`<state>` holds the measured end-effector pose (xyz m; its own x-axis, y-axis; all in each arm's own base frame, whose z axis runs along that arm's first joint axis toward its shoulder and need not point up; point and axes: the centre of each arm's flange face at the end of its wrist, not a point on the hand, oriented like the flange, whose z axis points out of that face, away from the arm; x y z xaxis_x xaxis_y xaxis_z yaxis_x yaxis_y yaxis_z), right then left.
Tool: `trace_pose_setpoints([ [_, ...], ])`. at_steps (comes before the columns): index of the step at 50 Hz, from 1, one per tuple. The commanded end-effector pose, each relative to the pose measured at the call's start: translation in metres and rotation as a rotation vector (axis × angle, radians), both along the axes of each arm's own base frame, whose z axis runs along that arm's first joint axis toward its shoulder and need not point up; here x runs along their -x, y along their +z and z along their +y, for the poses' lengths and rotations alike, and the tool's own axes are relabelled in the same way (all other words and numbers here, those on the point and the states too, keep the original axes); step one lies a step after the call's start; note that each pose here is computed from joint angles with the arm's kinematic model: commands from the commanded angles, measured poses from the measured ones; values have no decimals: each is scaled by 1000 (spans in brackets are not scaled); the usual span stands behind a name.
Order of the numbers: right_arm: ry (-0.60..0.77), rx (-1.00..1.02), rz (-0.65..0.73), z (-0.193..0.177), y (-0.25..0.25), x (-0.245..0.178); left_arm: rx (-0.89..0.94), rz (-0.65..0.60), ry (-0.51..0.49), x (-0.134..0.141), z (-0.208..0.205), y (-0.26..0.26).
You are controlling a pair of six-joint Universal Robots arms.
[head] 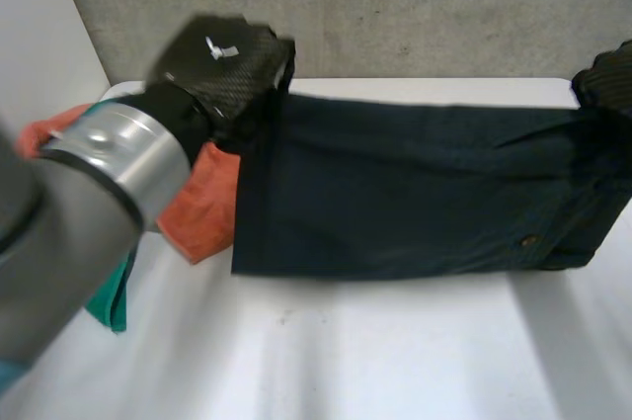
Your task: Fold the laundry.
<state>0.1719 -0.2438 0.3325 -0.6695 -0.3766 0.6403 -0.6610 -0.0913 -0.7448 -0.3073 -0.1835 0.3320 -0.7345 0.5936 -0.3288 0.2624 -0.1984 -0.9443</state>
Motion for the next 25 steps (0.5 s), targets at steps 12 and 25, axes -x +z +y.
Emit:
trace_pose_setpoints([
  [12,-88,354,-134,-120,2,-49,503,191,109,51,-140,21],
  [25,-9,650,-332,-112,61,-72,724,325,105,34,-131,85],
])
